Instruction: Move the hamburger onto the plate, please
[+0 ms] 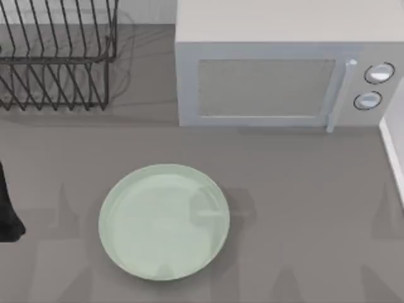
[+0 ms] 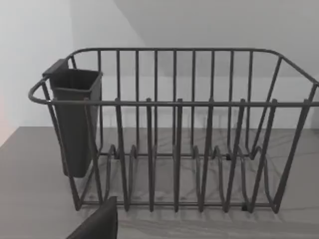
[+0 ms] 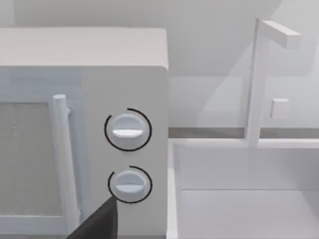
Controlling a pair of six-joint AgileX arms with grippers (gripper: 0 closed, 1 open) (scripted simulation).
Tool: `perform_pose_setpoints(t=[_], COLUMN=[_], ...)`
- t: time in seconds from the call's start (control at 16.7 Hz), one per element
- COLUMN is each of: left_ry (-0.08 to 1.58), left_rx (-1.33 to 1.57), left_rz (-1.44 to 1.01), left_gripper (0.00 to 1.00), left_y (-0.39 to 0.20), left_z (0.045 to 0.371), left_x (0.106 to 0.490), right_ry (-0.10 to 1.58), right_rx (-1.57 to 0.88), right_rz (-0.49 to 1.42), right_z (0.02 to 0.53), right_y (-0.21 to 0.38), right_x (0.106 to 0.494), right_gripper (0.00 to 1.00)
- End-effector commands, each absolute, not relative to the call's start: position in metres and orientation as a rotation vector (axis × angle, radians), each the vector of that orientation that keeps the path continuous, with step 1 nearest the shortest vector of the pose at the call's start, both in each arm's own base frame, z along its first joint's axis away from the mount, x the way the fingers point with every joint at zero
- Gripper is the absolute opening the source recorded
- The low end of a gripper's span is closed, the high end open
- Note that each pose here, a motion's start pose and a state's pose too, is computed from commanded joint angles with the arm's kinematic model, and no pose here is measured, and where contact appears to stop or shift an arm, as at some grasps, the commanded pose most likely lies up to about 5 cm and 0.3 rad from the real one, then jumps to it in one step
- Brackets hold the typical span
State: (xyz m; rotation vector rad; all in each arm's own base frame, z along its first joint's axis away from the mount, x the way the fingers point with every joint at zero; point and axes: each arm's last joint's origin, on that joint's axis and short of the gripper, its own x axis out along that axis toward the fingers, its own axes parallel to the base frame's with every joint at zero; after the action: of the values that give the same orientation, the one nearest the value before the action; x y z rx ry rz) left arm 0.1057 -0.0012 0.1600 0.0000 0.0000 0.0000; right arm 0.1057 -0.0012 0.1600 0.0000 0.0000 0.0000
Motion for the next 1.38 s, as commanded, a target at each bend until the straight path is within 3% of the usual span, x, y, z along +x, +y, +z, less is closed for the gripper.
perform_pose_setpoints(t=[0.3, 0.54, 0.9, 1.14, 1.38], left_ry=[0.042, 0.218, 0.730, 1.103, 1.352], left_rx=[0.037, 0.152, 0.358, 0.445, 0.486], left_rz=[0.008, 0.023, -0.048, -0.191, -0.352], left_gripper=[1.00, 1.00, 1.00, 1.00, 1.00], left_y=[0.000, 0.004, 0.021, 0.041, 0.063], left_z=[0.172, 0.204, 0.238, 0.224, 0.199], left_x=[0.106, 0.117, 0.183, 0.247, 0.299], right_ry=[0.000, 0.000, 0.000, 0.000, 0.000], right_rx=[0.000, 0.000, 0.000, 0.000, 0.000], right_rz=[0.000, 0.000, 0.000, 0.000, 0.000], right_z=[0.160, 0.160, 0.160, 0.160, 0.160], right_y=[-0.001, -0.001, -0.001, -0.001, -0.001], right_x=[0.106, 0.106, 0.106, 0.106, 0.106], right_gripper=[1.00, 1.00, 1.00, 1.00, 1.00])
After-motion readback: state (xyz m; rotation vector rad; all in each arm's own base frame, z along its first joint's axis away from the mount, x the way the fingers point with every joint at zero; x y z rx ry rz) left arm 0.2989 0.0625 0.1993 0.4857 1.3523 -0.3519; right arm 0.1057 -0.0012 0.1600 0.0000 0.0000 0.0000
